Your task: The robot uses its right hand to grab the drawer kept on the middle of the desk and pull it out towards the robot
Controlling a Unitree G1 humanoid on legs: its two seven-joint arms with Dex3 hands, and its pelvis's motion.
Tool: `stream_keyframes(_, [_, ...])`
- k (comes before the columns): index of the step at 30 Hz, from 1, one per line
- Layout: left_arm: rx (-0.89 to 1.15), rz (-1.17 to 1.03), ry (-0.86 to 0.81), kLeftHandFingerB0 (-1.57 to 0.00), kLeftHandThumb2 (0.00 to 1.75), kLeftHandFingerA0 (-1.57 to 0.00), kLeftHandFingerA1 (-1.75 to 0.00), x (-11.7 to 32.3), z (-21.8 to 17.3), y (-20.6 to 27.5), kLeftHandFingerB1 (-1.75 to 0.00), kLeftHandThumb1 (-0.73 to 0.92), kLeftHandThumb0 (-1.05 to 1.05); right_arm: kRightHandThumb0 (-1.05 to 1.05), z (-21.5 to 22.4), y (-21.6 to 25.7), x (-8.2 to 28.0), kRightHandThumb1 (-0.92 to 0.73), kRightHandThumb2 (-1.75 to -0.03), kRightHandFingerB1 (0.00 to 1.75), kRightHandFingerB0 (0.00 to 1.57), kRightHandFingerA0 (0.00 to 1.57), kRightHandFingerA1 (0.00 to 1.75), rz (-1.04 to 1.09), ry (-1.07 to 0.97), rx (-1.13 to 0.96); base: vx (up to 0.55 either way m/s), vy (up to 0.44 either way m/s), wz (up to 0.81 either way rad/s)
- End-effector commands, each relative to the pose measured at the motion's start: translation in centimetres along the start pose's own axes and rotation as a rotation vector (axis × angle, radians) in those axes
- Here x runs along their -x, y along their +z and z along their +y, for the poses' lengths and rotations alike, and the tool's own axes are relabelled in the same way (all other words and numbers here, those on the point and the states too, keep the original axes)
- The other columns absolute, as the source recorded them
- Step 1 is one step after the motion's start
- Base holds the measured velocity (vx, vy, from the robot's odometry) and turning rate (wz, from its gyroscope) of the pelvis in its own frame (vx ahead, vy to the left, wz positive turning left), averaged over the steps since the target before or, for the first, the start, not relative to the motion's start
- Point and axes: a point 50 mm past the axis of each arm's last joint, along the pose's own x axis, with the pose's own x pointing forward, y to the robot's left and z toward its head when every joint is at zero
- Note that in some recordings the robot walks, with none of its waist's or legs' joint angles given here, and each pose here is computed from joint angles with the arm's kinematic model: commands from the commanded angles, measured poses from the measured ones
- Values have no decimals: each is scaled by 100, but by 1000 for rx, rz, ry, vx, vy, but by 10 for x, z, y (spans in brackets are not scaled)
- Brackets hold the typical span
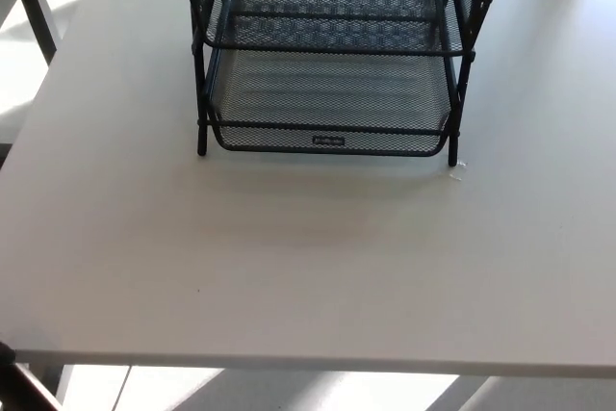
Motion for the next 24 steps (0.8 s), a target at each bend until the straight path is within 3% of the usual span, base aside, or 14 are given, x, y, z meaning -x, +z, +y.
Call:
stream_keyframes(1, [-287,-339,-86,-80,56,-81,-88,8,25,46,-56,55,-29,-59,-56,-3,3,-56,-57,35,49,54,58,9,-119,82,0,0,0])
stream_keyframes(2, [-288,-330,-94,-79,57,-79,-88,8,25,46,-56,56,-30,-65,-60,-4,4,-45,-86,50,42,52,69,27,-128,100,0,0,0])
stream_keyframes(3, [-288,-336,-92,-80,57,-80,-88,9,25,47,-57,57,-30,-66,-68,-6,4,-46,-88,49,39,53,72,99,-112,170,0,0,0])
stream_keyframes(4, [-287,-336,-92,-80,57,-80,-88,9,26,47,-57,56,-30,-63,-71,-6,5,-58,-58,35,48,47,70,101,-112,171,0,0,0])
stream_keyframes(6, [-289,-334,-93,-80,56,-80,-87,9,26,47,-56,56,-29,-64,-93,-11,10,-57,-58,36,50,41,66,131,-133,207,0,0,0])
stream_keyframes(11, [-280,-343,-87,-81,56,-81,-89,9,25,46,-58,55,-30,-67,-131,-19,23,-58,-59,35,46,45,64,127,-237,166,0,0,0])
stream_keyframes(19, [-288,-333,-94,-81,57,-80,-87,10,28,46,-58,56,-29,-58,-173,9,49,-58,-57,35,43,33,67,15,-342,6,0,0,0])
stream_keyframes(24, [-293,-334,-91,-81,56,-82,-87,10,29,47,-57,55,-28,-52,-194,29,65,-54,-57,40,48,49,75,-62,-415,-36,0,0,0])
